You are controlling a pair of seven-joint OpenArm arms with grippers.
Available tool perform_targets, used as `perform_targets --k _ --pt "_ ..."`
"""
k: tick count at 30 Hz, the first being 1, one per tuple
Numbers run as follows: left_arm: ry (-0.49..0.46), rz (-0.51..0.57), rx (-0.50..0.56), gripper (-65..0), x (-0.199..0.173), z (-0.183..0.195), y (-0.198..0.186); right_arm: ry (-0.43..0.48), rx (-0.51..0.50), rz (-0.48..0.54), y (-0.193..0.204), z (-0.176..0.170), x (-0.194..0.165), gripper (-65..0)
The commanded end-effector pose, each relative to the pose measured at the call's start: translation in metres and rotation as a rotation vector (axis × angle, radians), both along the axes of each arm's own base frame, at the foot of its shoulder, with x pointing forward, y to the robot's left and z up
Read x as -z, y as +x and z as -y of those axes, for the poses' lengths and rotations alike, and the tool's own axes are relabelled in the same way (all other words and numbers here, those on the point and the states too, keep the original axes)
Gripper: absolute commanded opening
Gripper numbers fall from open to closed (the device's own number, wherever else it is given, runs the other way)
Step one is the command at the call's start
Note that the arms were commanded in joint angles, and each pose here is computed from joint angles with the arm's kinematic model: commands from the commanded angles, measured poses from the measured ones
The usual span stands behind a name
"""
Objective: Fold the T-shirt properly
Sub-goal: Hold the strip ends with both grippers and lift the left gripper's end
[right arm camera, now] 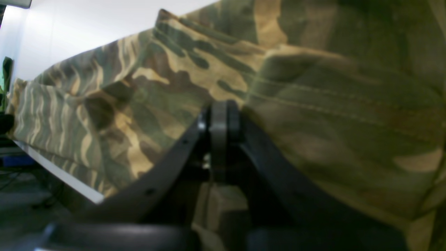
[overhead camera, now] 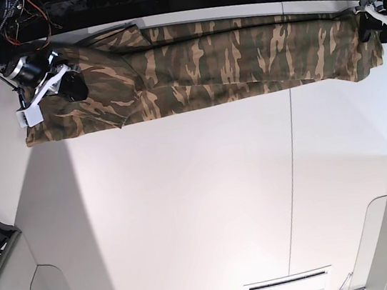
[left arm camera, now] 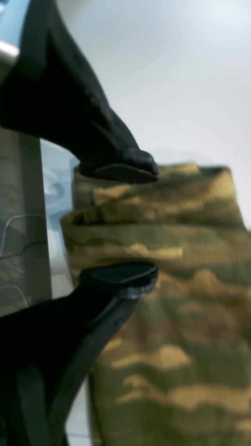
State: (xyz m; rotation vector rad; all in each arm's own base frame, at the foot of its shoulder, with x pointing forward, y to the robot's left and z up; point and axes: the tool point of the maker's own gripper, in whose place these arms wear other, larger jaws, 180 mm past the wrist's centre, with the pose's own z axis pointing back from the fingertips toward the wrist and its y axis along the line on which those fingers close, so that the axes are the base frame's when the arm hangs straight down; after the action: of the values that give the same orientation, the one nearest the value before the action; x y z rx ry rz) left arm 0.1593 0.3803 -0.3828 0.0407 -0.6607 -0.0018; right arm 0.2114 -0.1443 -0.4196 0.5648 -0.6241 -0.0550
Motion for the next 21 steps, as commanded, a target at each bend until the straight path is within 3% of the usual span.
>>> perform_targets --k 1,11,15,21 --pt "0.028 0.037 -0.004 -25.6 -0.011 -0.009 0.008 -0.007 -0.002 0.025 0.004 0.003 -0.005 -65.0" --pt "0.008 0.05 -0.084 -21.1 0.001 -0.027 0.015 -0.007 -0.004 0.021 0.004 0.003 -0.005 -65.0" --pt "-0.063 0.05 -0.152 -21.1 0.014 -0.033 0.014 -0.007 -0.003 0.021 0.004 0.003 -0.005 -65.0" --pt "-0.269 0.0 -0.114 -21.1 0.024 -0.002 0.004 0.013 0.002 0.031 0.005 0.001 -0.008 -65.0"
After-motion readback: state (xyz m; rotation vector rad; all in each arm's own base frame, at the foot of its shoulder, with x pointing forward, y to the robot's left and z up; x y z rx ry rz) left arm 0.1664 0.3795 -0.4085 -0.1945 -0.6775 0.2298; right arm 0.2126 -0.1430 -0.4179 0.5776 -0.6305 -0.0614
